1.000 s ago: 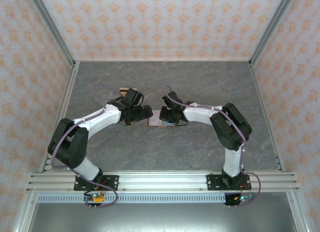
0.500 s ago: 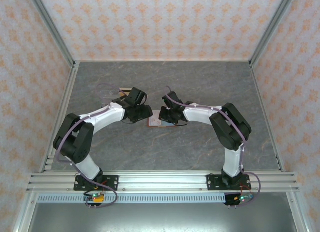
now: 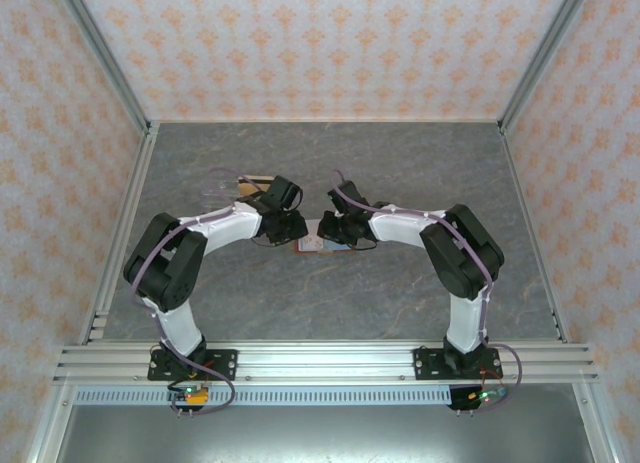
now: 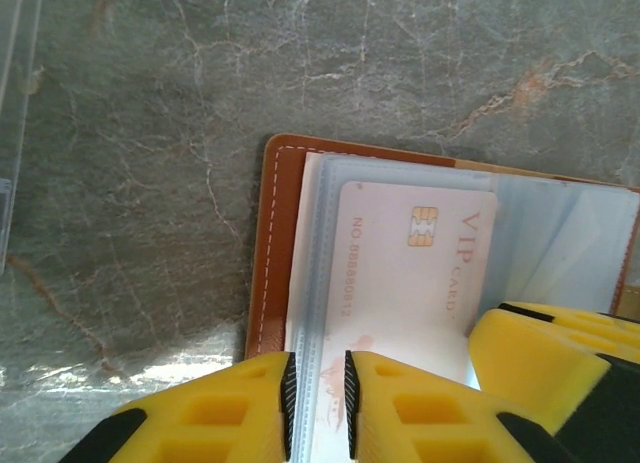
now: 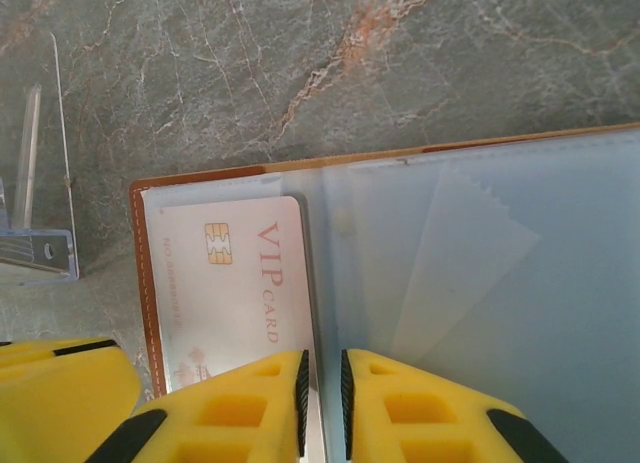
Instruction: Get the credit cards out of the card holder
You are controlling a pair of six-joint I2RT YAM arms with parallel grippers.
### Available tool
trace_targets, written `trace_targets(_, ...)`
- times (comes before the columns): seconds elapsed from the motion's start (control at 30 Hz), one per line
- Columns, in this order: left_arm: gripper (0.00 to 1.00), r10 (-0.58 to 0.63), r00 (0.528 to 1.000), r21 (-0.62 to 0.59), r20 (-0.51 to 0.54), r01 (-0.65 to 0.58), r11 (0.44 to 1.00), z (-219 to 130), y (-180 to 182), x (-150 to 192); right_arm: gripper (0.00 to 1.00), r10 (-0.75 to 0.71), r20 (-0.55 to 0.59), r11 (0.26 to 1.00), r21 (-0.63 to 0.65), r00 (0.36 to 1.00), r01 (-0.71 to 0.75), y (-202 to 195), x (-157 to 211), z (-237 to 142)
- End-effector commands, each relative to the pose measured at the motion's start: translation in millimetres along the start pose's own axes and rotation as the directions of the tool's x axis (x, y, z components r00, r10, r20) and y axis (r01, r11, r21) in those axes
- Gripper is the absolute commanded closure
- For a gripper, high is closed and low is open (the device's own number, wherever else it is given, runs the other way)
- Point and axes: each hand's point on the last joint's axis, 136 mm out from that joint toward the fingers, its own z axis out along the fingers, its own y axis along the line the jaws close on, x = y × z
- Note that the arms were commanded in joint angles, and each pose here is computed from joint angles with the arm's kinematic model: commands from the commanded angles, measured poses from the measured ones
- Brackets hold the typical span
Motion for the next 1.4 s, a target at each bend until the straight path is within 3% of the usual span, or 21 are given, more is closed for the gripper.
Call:
trace_targets(0.0, 0.78, 0.002, 1.000, 0.028, 0.015, -0.003, 1.000, 1.0, -13.3, -5.9, 0.81, 0.012, 0.001, 1.000, -0.016, 1.000, -0.012, -1.6, 0.4, -1.5)
trace_targets(0.4, 0.85, 0.008, 1.000, 0.045, 0.001, -0.008, 0.999, 4.9, -15.3, -3.2, 0.80, 0.021, 0.001, 0.999, -0.032, 1.000, -0.021, -0.1, 1.2, -1.3)
trace_targets(0.93, 0.81, -0.004, 1.000, 0.039, -0.028, 0.005, 0.999, 15.2, -11.4, 2.9, 0.80, 0.032, -0.008, 0.998, -0.048, 0.999, -0.032, 0.4, 2.2, -0.5)
trace_targets(1.37, 0.86, 0.017, 0.997, 0.059, -0.071, -0.013, 0.998, 23.4, -11.9, 11.6, 0.81, 0.072, -0.032, 0.963, -0.257, 0.997, -0.077, 18.4, -6.7, -5.2)
